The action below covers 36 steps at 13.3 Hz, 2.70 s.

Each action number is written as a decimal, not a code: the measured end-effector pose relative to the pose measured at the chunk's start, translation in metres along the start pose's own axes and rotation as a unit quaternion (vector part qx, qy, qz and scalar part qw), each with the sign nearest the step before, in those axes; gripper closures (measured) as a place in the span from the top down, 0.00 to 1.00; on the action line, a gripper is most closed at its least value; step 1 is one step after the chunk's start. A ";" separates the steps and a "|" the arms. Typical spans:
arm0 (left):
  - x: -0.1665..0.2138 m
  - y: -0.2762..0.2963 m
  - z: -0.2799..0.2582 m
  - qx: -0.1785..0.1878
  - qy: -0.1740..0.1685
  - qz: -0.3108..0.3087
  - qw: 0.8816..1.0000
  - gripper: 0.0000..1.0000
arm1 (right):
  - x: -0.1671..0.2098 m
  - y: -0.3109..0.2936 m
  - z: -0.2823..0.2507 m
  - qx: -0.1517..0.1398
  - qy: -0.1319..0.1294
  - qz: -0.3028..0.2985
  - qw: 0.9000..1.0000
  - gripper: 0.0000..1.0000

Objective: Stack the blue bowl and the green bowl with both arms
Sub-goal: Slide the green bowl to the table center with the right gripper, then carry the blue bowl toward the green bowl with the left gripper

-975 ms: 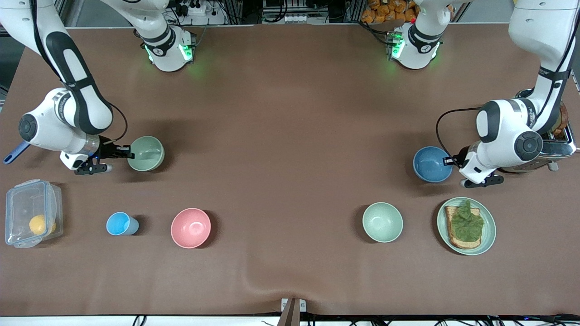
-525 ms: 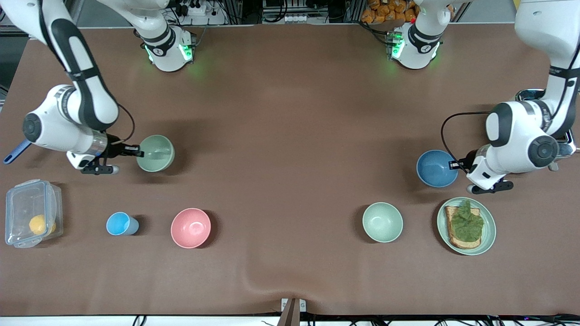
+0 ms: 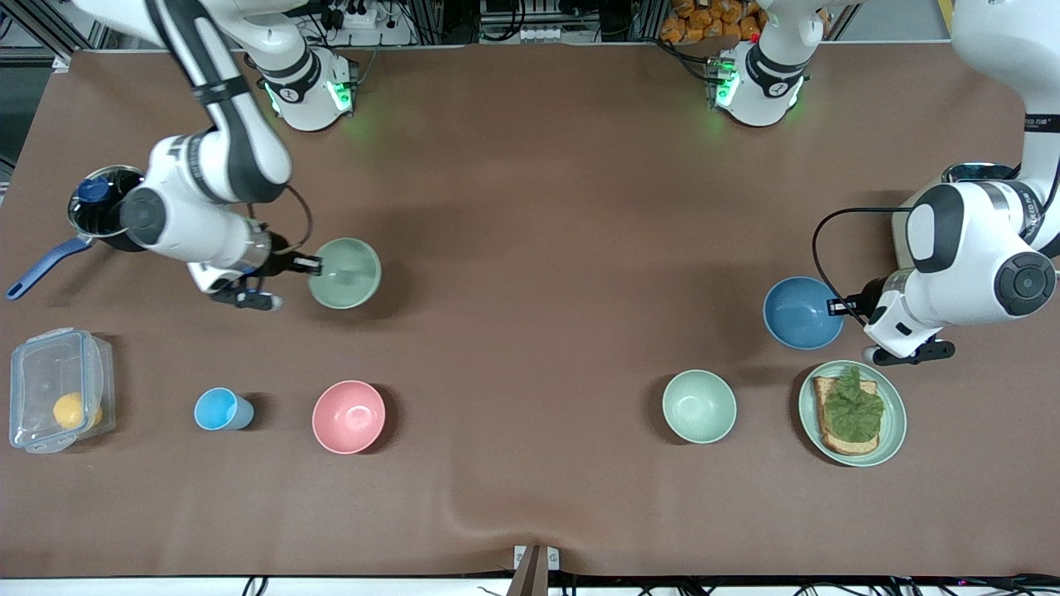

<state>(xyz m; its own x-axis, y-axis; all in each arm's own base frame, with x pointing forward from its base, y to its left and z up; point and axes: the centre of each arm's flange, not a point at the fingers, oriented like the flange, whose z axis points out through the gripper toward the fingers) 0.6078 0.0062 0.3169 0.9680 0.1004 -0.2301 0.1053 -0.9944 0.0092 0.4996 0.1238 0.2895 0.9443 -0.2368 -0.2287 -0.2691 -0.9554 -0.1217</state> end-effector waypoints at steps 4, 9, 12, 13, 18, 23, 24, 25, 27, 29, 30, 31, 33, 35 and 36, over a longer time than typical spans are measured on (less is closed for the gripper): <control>0.001 0.009 -0.012 -0.001 -0.002 -0.003 1.000 0.05 | -0.059 -0.102 0.020 -0.004 0.027 0.050 0.998 0.04; 0.001 0.025 -0.030 -0.002 -0.005 0.002 1.000 0.05 | -0.122 -0.174 0.046 0.014 0.058 0.090 0.994 0.04; -0.001 0.029 -0.030 -0.003 -0.008 0.003 1.000 0.05 | -0.140 -0.194 0.065 0.025 0.070 0.104 0.992 0.04; -0.001 0.028 -0.030 -0.003 -0.008 0.003 1.000 0.05 | -0.146 -0.201 0.075 0.029 0.074 0.109 0.991 0.04; 0.001 0.033 -0.037 -0.007 -0.001 0.004 1.000 0.05 | -0.171 -0.225 0.112 0.040 0.085 0.124 0.988 0.04; 0.001 0.035 -0.039 -0.008 0.000 0.003 1.000 0.05 | -0.191 -0.244 0.143 0.054 0.094 0.137 0.985 0.04; 0.001 0.034 -0.039 -0.008 -0.001 0.002 1.000 0.05 | -0.193 -0.247 0.150 0.056 0.096 0.136 0.984 0.04; 0.001 0.034 -0.038 -0.008 -0.001 0.002 1.000 0.05 | -0.193 -0.248 0.155 0.056 0.097 0.136 0.984 0.04; 0.001 0.034 -0.038 -0.008 -0.002 0.002 1.000 0.05 | -0.189 -0.247 0.161 0.054 0.098 0.138 0.984 0.04; 0.001 0.034 -0.038 -0.008 -0.002 0.002 1.000 0.05 | -0.188 -0.248 0.162 0.053 0.098 0.139 0.984 0.04; 0.000 0.034 -0.038 -0.008 -0.002 0.002 1.000 0.05 | -0.187 -0.248 0.162 0.054 0.098 0.139 0.984 0.05; 0.000 0.034 -0.038 -0.008 -0.002 0.002 1.000 0.05 | -0.186 -0.248 0.161 0.054 0.099 0.141 0.984 0.05; 0.000 0.034 -0.039 -0.008 -0.002 0.002 1.000 0.05 | -0.183 -0.248 0.159 0.056 0.100 0.143 0.983 0.08; 0.000 0.036 -0.039 -0.008 -0.002 0.004 1.000 0.05 | -0.181 -0.254 0.153 0.060 0.100 0.146 0.982 0.26; 0.000 0.038 -0.040 -0.008 -0.002 0.005 1.000 0.05 | -0.181 -0.257 0.149 0.061 0.098 0.151 0.982 0.35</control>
<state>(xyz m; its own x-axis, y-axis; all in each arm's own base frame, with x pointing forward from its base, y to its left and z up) 0.6210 -0.0298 0.3557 0.9683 0.0903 -0.2329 0.0994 -0.9947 0.0275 0.3701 0.4388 0.2184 0.8328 -0.5473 -0.0831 -0.5522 -0.8107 -0.1946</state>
